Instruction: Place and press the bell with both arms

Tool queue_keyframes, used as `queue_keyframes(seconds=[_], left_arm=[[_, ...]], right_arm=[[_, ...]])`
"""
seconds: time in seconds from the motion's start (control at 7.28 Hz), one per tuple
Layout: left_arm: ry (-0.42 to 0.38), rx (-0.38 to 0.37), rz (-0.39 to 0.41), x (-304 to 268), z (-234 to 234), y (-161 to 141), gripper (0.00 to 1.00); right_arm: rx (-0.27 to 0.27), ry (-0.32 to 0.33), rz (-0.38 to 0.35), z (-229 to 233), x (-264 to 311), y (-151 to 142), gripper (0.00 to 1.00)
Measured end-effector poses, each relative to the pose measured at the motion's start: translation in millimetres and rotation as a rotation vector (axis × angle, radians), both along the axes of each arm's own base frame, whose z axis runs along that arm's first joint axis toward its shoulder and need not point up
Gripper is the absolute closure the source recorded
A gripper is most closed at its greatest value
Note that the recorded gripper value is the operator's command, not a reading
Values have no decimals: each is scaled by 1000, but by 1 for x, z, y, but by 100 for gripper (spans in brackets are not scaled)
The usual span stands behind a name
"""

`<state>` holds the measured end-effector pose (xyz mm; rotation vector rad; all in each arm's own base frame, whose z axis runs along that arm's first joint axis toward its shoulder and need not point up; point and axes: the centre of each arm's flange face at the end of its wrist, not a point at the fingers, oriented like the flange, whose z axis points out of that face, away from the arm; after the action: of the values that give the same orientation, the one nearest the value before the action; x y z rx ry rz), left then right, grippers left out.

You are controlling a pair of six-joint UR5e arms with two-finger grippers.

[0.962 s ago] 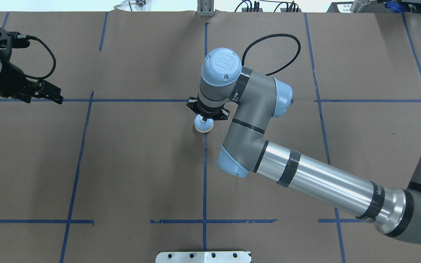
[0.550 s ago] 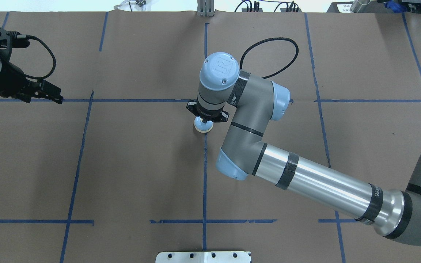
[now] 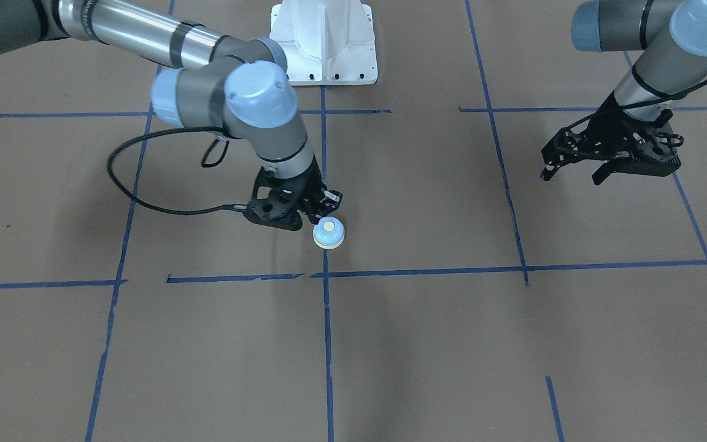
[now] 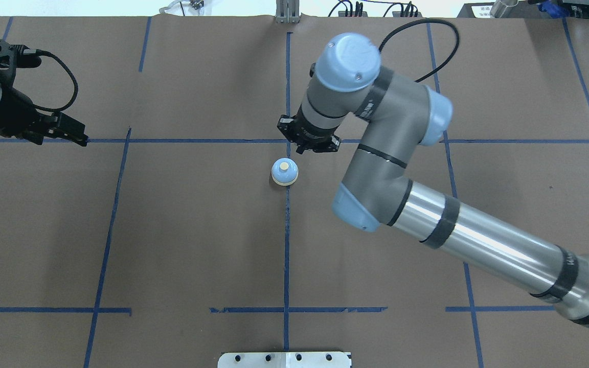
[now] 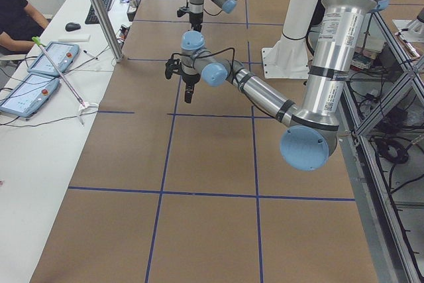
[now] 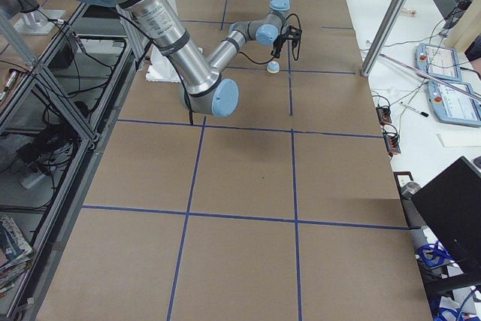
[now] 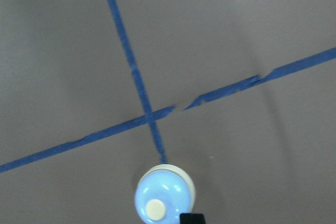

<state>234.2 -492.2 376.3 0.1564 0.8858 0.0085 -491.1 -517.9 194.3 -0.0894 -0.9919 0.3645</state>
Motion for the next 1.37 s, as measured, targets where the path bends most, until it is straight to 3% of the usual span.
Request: queue_keyframes(seconds=[0.27,0.55,0.82,1.1,1.37], left_arm=[[-13,10,16,-4,9,2,0],[-68,101,91,-33,39,2,0],[-133,209,178,-100,87,3,0],[-124,246,227,-177,137,23,0],[-125,237,219,-234,177,49,0]], right_arm=[[29,-30,-13,57,124,16,0],[79,12,-27,124,218,40,0],[162,80,-63,189,306,55,0],[240,109,-131,260,408,73,0],[307,156,-188,341,490,103,0]])
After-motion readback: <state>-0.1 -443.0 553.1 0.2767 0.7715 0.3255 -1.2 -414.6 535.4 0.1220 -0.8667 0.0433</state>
